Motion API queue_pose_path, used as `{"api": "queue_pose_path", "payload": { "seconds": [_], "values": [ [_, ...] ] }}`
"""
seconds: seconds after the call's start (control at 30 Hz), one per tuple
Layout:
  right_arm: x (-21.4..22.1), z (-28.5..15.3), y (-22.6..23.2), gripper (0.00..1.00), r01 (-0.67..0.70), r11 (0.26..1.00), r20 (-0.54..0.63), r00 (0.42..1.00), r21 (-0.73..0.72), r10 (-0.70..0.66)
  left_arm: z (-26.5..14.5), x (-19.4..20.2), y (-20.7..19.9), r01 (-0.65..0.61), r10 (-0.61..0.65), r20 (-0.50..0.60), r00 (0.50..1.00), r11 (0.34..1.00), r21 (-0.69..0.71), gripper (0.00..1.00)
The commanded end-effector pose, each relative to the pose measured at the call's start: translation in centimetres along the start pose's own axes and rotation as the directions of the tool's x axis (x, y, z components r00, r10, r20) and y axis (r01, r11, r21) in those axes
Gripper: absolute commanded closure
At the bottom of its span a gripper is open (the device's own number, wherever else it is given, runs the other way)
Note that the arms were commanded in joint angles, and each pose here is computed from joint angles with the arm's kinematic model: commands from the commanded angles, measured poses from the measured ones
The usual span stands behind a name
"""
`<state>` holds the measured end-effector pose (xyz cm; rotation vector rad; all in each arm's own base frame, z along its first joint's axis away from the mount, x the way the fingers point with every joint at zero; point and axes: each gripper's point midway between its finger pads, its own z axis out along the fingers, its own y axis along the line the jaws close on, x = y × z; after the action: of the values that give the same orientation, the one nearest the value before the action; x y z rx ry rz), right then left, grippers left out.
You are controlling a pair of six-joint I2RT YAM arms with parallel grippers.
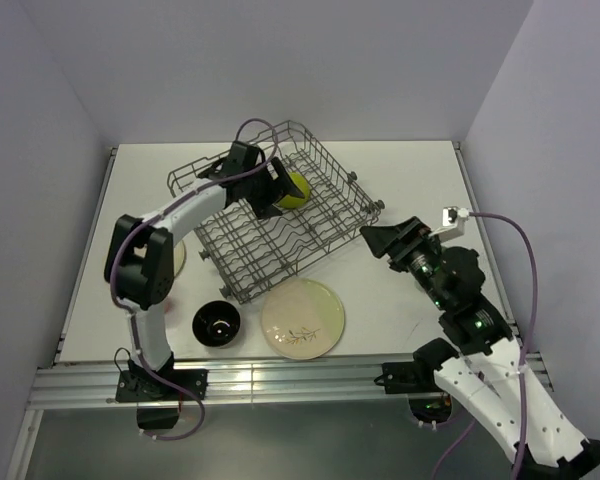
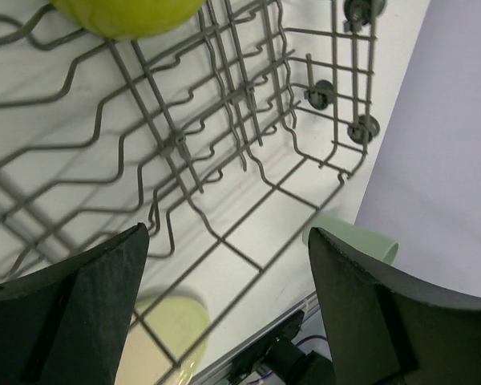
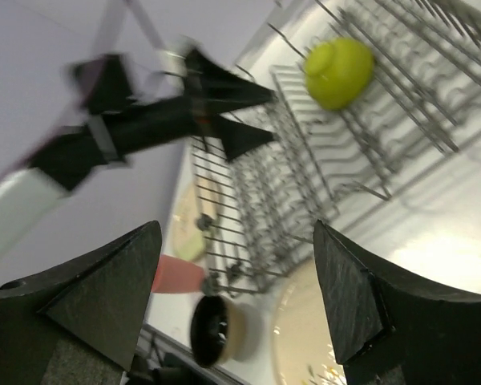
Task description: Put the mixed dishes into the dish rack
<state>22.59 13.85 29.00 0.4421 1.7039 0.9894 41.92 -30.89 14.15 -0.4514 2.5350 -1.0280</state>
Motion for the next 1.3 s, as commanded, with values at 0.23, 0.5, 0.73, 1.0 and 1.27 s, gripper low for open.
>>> {"api": "queue_pose_path", "payload": {
  "seconds": [0.23, 0.5, 0.73, 1.0, 1.27],
  "values": [
    [3.3, 5.2, -6.3, 0.26, 0.114, 0.973, -0.103, 0.990, 0.202, -0.095, -11.8, 1.1, -2.2, -0.109, 0.092, 0.217, 0.972, 0.992, 0.065, 0.12],
    [4.8, 8.3, -9.0, 0.32, -0.021, 0.967, -0.051, 0.998, 0.254, 0.035, -19.7, 5.1, -3.6, -0.138, 0.068, 0.273, 0.960, 0.959, 0.247, 0.11],
    [4.4, 10.3, -11.8, 0.32, -0.085, 0.942, -0.004, 0.996, 0.326, 0.091, -24.4, 7.2, -3.0, -0.173, 0.078, 0.324, 0.943, 0.945, 0.276, 0.10],
    [4.1, 12.3, -14.4, 0.35, -0.121, 0.927, 0.024, 0.992, 0.356, 0.121, -26.7, 8.8, -1.2, -0.182, 0.087, 0.347, 0.934, 0.951, 0.252, 0.09],
    [3.3, 14.7, -15.3, 0.36, -0.130, 0.923, 0.043, 0.992, 0.363, 0.123, -26.0, 9.7, 1.1, -0.170, 0.096, 0.328, 0.940, 0.964, 0.205, 0.09]
  ]
}}
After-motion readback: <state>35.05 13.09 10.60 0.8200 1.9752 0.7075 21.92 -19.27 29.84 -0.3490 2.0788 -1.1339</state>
